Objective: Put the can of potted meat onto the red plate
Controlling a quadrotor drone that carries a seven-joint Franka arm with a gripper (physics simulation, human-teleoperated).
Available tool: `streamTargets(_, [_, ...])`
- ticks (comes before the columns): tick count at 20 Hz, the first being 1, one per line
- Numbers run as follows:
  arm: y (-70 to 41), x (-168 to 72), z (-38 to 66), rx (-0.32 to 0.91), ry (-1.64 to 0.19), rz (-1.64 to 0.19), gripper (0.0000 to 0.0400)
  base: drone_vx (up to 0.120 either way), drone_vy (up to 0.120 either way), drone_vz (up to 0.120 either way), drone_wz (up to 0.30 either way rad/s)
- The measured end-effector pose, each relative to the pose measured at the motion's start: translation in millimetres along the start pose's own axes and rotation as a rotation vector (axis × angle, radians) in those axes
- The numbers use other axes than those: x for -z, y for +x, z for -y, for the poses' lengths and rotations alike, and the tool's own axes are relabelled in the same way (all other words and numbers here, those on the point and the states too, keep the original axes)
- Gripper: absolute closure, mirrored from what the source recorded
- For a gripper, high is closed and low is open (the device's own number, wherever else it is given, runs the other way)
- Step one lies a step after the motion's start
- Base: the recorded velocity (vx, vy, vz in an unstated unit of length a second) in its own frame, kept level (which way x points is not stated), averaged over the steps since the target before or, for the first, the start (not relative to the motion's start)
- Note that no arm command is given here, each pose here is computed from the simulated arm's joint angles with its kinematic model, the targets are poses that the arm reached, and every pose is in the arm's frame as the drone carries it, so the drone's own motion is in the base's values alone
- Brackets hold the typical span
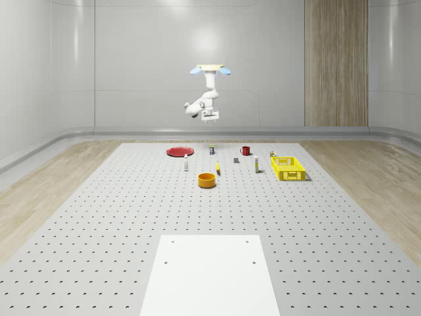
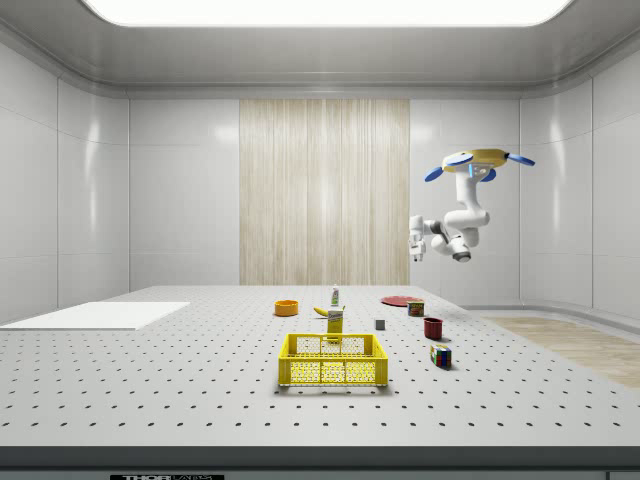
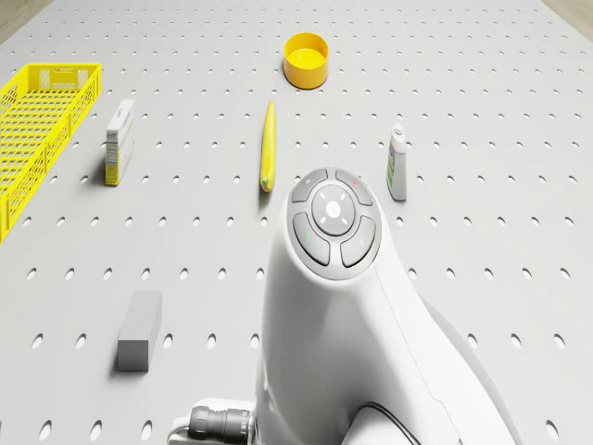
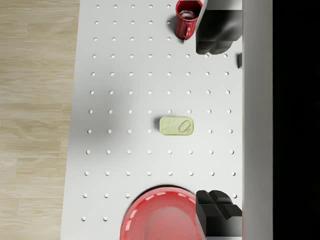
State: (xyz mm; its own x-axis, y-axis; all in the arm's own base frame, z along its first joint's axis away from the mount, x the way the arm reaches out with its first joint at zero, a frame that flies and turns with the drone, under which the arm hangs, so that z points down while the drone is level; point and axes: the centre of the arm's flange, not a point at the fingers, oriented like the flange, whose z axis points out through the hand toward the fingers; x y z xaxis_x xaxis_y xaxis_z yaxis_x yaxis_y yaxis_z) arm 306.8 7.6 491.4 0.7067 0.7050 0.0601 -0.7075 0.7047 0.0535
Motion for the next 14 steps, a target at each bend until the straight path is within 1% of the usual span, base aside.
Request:
streamTargets(5, [-3.3, 0.1, 3.3, 0.001, -0.032, -0.034, 0.0000, 0.000, 0.000, -0.120, 0.000])
streamTargets(11, [-4.8, 0.1, 4.7, 0.001, -0.047, -0.050, 0.0000, 0.000, 0.000, -0.120, 0.000])
streamTargets(12, [-4.9, 0.1, 4.9, 0.001, -0.048, -0.051, 0.0000, 0.040, 0.000, -0.120, 0.000])
streamTargets(14, [-5.1, 0.0, 5.0, 0.001, -0.050, -0.053, 0.0000, 0.100, 0.000, -0.120, 0.000])
